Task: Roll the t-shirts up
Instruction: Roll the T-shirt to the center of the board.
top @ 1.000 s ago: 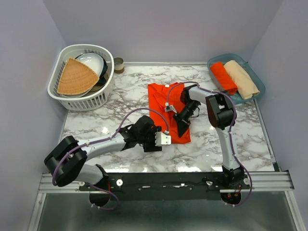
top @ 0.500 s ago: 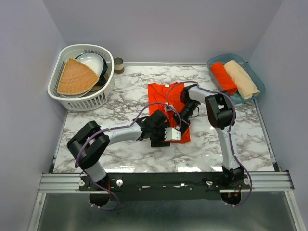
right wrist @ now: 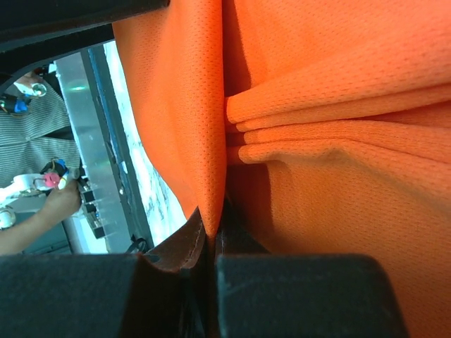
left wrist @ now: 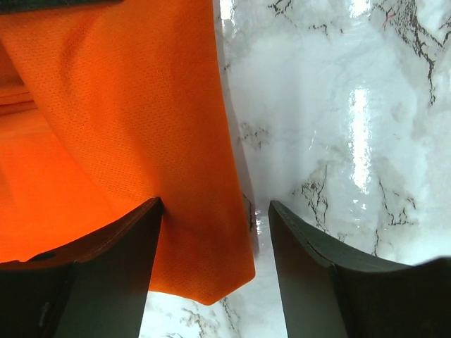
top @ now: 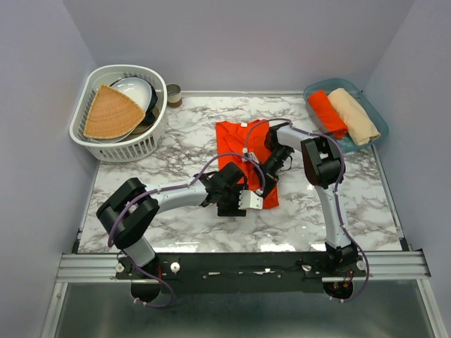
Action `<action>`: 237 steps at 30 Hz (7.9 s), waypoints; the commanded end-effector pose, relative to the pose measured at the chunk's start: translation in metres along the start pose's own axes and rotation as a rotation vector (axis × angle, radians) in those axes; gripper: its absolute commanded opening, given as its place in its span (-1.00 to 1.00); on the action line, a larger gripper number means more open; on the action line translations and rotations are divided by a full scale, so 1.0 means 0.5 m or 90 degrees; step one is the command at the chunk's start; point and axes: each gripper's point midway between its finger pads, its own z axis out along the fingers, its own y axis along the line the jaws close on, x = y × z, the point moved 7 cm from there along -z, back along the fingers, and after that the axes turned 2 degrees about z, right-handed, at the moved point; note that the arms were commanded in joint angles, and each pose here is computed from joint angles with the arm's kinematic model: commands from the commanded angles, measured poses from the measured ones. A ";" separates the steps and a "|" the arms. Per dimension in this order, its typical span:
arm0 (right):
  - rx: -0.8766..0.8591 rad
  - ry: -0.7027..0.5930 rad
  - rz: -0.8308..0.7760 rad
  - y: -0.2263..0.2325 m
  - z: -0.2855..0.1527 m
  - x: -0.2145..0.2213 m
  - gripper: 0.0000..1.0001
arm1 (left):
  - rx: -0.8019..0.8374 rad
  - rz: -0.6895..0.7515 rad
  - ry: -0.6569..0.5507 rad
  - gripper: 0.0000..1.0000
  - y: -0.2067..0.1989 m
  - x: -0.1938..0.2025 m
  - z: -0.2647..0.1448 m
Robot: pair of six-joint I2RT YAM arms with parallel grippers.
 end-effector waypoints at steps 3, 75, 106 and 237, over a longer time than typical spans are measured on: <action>-0.018 0.041 0.040 -0.010 0.003 0.022 -0.77 | 0.056 -0.026 0.109 -0.01 -0.031 0.057 0.027; 0.529 -0.130 -0.519 0.205 0.081 0.082 -0.95 | 0.011 -0.203 -0.232 0.97 0.038 0.006 -0.135; 0.310 -0.076 -0.430 0.214 0.079 0.104 -0.92 | 0.308 -0.326 -0.143 -1.00 -0.039 0.015 -0.075; 0.492 -0.110 -0.666 0.226 0.086 0.129 0.82 | 0.408 -0.293 -0.128 -0.93 0.011 0.005 -0.036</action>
